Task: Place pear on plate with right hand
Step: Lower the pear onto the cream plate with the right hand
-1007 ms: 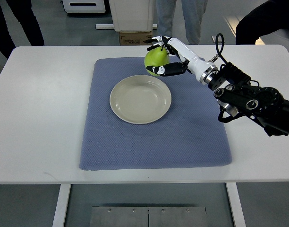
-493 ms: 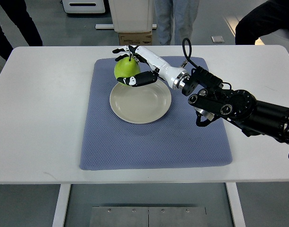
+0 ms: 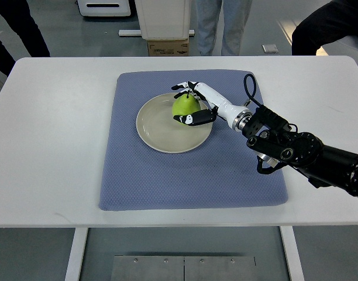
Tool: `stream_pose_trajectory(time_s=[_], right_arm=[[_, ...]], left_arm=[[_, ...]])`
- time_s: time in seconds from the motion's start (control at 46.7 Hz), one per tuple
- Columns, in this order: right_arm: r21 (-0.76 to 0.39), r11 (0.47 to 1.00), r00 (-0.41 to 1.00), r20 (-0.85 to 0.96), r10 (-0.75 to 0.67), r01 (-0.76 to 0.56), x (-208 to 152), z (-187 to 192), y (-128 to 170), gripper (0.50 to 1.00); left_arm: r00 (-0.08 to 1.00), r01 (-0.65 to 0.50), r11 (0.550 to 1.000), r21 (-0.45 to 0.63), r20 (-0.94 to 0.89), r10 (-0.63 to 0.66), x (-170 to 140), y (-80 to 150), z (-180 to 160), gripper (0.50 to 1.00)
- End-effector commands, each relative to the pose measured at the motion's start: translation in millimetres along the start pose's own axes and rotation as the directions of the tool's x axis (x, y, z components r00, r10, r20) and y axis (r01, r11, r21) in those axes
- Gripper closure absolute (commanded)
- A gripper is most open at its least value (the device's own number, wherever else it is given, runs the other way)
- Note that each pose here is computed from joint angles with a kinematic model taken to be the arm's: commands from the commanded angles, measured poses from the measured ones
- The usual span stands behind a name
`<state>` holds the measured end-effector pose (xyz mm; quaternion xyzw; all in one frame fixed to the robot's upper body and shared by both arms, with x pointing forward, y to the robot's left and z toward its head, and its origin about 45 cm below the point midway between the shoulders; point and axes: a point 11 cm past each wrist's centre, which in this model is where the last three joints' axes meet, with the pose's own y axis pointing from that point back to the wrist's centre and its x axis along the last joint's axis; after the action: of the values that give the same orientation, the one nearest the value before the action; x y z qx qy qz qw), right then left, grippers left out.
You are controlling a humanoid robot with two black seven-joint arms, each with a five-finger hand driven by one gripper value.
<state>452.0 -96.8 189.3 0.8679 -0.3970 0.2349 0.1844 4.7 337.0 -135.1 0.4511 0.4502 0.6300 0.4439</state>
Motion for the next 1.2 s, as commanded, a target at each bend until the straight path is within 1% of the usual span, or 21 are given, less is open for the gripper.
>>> stream_pose_trajectory(time_s=[0.0, 0.386, 0.6, 0.814, 0.835, 0.857, 0.878, 1.178], right_arm=[[-0.007, 1.000, 1.000, 0.005, -0.003, 0.003, -2, 3, 1, 1.000], [-0.017, 1.000, 1.000, 0.008, -0.001, 0.001, -4, 6, 3, 1.000], [-0.052, 0.999, 1.000, 0.021, -0.008, 0.009, -11, 15, 6, 1.000], [-0.044, 0.999, 1.000, 0.025, -0.007, 0.008, -11, 13, 6, 1.000], [-0.042, 0.999, 1.000, 0.025, -0.003, 0.004, -11, 13, 6, 0.787], [-0.039, 0.999, 1.000, 0.028, 0.006, -0.005, -9, 12, 6, 0.509], [-0.035, 0.999, 0.999, 0.033, 0.012, -0.011, -10, 12, 6, 0.500], [-0.017, 1.000, 0.999, 0.037, 0.019, -0.019, -14, 10, 7, 0.500]], left_arm=[[1.000, 0.000, 1.000, 0.000, 0.000, 0.000, 0, 0, 0, 0.500], [1.000, 0.000, 1.000, 0.000, 0.000, 0.000, 0, 0, 0, 0.500], [1.000, 0.000, 1.000, 0.000, 0.000, 0.000, 0, 0, 0, 0.500], [1.000, 0.000, 1.000, 0.000, 0.000, 0.000, 0, 0, 0, 0.500], [1.000, 0.000, 1.000, 0.000, 0.000, 0.000, 0, 0, 0, 0.500], [1.000, 0.000, 1.000, 0.000, 0.000, 0.000, 0, 0, 0, 0.500], [1.000, 0.000, 1.000, 0.000, 0.000, 0.000, 0, 0, 0, 0.500], [1.000, 0.000, 1.000, 0.000, 0.000, 0.000, 0, 0, 0, 0.500]])
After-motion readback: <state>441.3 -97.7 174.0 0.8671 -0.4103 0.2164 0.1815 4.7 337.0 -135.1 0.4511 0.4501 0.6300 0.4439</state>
